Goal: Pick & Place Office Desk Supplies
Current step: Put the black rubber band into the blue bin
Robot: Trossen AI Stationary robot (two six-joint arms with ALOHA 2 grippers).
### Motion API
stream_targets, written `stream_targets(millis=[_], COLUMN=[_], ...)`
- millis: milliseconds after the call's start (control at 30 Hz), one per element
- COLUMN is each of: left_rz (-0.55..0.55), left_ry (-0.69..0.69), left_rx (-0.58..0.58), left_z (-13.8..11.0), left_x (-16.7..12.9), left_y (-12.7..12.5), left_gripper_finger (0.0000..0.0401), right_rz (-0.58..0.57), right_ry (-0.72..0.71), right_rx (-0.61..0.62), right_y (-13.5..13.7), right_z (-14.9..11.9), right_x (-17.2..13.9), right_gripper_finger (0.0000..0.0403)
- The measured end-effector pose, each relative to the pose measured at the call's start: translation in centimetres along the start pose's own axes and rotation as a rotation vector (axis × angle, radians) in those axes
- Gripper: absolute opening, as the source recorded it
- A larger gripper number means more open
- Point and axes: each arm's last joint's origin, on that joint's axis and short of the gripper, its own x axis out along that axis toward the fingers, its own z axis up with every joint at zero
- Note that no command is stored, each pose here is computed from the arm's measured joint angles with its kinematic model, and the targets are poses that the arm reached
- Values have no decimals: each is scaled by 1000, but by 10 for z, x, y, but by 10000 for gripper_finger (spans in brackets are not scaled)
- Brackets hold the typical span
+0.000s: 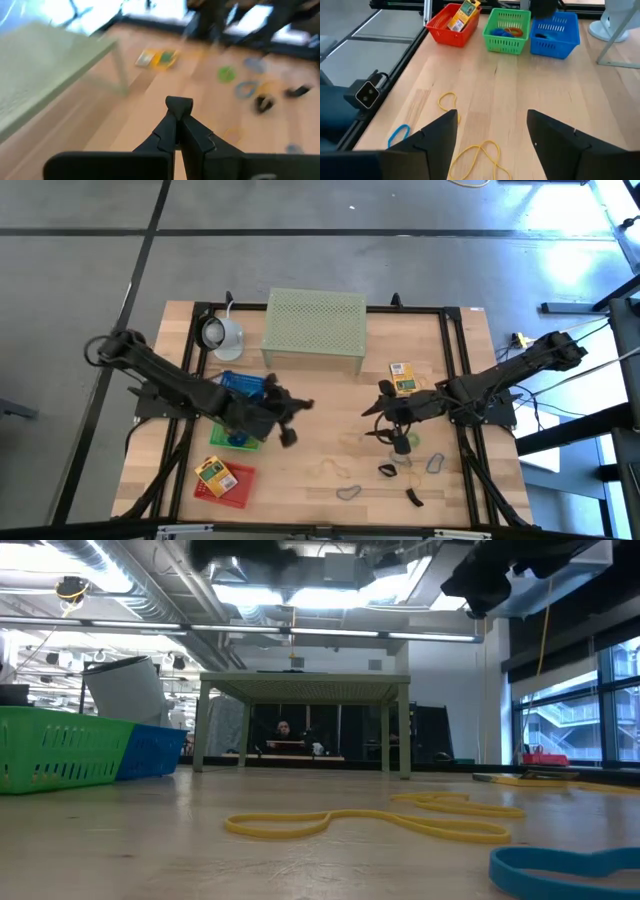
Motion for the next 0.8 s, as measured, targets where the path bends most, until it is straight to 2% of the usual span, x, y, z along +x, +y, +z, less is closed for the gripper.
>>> stream_targets(millis=[233,433,600,800], left_rz=[253,471,545,598], left_ry=[275,385,416,579], left_rx=[-116,-178,-217,-288], left_z=[-25,-43,-65,-87], left_x=[-28,-34,-23,-14], left_y=[42,59,71,88], left_gripper_finger=[8,8,8,8], right_rz=[-22,-170,-283,-312], right_ry=[13,0,-9,3], right_rx=[-31,-60,-55,-43], right_y=[-1,-5,-12,-19], right_z=[-2,-1,-1,-1], right_x=[1,1,1,2], right_gripper_finger=[229,224,224,224])
